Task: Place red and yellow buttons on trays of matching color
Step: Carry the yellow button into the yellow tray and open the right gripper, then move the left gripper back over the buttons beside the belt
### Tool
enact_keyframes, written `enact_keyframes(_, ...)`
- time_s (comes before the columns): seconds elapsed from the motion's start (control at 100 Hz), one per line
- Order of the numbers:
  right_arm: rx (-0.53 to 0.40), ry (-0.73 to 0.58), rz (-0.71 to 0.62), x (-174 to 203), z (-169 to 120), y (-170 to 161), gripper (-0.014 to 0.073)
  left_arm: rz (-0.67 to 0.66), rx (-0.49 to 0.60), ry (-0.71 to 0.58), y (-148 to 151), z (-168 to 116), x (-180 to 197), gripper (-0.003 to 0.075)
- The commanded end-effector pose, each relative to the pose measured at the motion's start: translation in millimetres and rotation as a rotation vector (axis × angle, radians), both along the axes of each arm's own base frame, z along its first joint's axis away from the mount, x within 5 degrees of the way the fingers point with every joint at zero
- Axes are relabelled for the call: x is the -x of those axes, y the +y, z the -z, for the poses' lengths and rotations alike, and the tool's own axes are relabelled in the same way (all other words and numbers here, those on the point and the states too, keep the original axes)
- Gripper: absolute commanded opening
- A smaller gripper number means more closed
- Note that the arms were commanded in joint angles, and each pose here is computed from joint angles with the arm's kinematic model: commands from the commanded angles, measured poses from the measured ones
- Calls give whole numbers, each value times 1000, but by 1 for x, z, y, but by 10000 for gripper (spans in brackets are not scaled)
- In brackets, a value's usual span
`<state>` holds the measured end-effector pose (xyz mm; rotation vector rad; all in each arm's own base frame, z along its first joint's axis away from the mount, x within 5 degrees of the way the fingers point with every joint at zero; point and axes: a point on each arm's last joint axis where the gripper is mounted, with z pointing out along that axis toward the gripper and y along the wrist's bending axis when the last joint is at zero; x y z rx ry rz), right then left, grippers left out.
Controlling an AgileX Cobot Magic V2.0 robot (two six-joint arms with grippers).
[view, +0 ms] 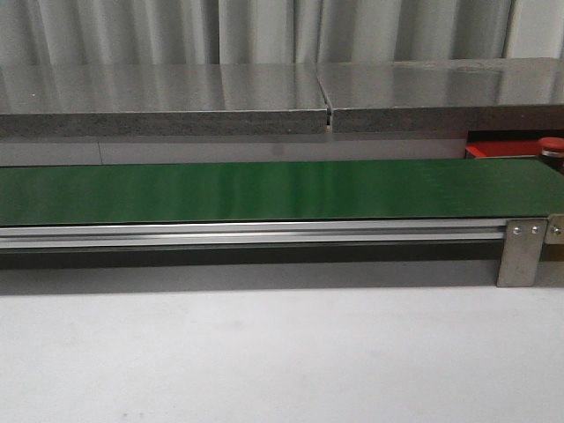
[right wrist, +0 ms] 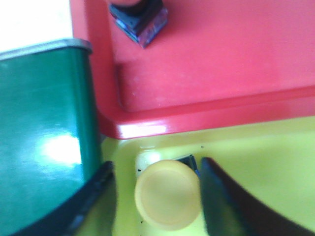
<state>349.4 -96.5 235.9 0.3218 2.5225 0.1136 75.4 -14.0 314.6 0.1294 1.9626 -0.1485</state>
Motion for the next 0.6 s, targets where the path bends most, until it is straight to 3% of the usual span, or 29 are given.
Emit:
enact_keyframes(0.0,76,-125,-38,5,-41,8,172,4,31,-91,-1,-14,-2,-19)
enact_keyframes(0.14,127,-151,-112,10,-56,27,-76,4,31,-91,-1,-14,-2,-19)
enact_keyframes(0.59,200,-253,-314,34,-93,89,-67,4,31,-91,-1,-14,-2,-19)
